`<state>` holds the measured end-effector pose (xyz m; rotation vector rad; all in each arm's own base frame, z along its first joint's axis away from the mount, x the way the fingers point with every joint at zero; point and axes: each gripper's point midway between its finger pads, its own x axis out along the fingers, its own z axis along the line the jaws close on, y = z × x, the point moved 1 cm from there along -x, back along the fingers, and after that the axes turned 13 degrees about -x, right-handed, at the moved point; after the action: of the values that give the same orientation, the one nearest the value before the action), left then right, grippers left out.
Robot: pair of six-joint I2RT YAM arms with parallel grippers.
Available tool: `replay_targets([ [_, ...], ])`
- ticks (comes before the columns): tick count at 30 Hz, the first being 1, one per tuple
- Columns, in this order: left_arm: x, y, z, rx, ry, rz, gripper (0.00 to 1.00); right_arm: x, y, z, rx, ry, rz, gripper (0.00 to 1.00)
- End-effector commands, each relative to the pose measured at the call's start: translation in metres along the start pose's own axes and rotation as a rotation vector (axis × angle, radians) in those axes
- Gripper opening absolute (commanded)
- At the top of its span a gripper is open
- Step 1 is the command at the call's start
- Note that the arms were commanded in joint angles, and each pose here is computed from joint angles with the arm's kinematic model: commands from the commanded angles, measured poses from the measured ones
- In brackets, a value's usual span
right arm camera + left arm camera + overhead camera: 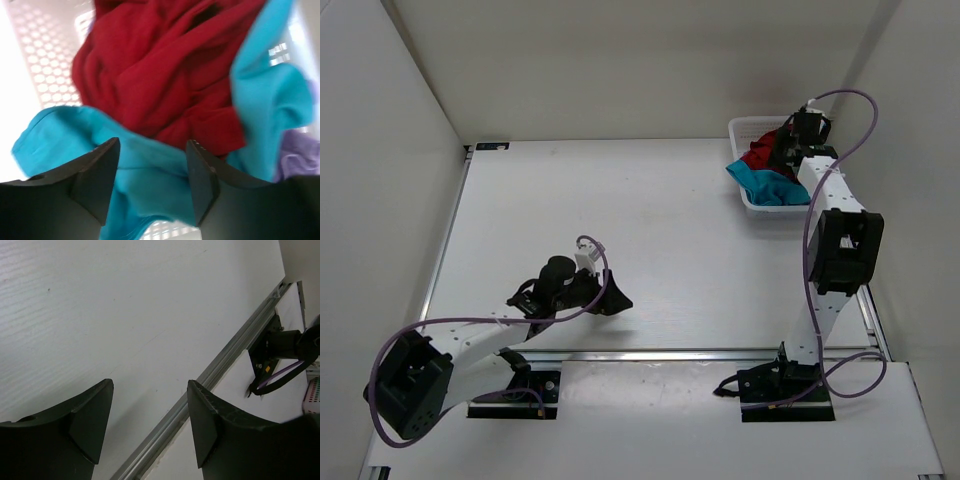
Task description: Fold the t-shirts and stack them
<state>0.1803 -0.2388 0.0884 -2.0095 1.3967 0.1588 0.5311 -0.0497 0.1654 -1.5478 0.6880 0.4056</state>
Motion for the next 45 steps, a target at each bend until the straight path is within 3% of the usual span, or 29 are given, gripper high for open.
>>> replay_targets([
  [1,-0.001,-0.013,-0.010,0.024,0.014,-0.060,0.71,-0.003,-0.034,-0.016,0.044,0.035,-0.105,0.55],
  [8,-0.003,-0.027,-0.011,0.039,0.003,-0.095,0.70,0.020,-0.049,-0.016,0.051,-0.013,-0.084,0.60],
  [19,-0.003,-0.037,0.005,0.035,-0.055,-0.097,0.64,0.054,-0.042,-0.022,0.047,0.014,-0.003,0.56],
  [21,-0.006,-0.041,0.008,0.026,-0.061,-0.110,0.64,0.054,-0.039,-0.024,0.046,0.021,0.003,0.43],
  [23,-0.004,-0.040,0.007,0.031,-0.065,-0.100,0.62,0.052,-0.044,-0.024,0.052,0.008,-0.017,0.17],
  [25,-0.004,-0.041,0.004,0.037,-0.059,-0.106,0.62,0.046,-0.052,-0.021,0.068,-0.020,-0.044,0.04],
  [27,-0.002,-0.043,0.008,0.021,-0.077,-0.104,0.63,0.035,-0.068,-0.020,0.070,-0.010,-0.085,0.00],
  [31,0.000,-0.048,0.008,0.018,-0.084,-0.100,0.63,-0.018,-0.122,-0.022,0.038,0.007,-0.232,0.00],
  [34,0.000,-0.056,-0.001,0.016,-0.077,-0.108,0.63,-0.088,-0.179,-0.014,0.051,-0.054,-0.396,0.00],
  [39,-0.004,-0.075,-0.018,-0.082,0.032,-0.090,0.63,-0.263,-0.258,0.025,0.011,-0.244,-0.782,0.00],
  [40,-0.007,-0.078,-0.020,-0.085,0.029,-0.102,0.64,-0.302,-0.262,0.055,-0.006,-0.326,-0.854,0.00],
  [41,-0.008,-0.082,-0.020,-0.095,0.022,-0.113,0.63,-0.318,-0.263,0.066,-0.016,-0.354,-0.886,0.00],
  [43,-0.014,-0.095,-0.022,-0.105,0.025,-0.158,0.64,-0.403,-0.270,0.078,-0.018,-0.383,-1.067,0.00],
  [45,-0.020,-0.105,-0.022,-0.131,0.044,-0.181,0.65,-0.451,-0.256,0.117,-0.062,-0.477,-1.158,0.00],
])
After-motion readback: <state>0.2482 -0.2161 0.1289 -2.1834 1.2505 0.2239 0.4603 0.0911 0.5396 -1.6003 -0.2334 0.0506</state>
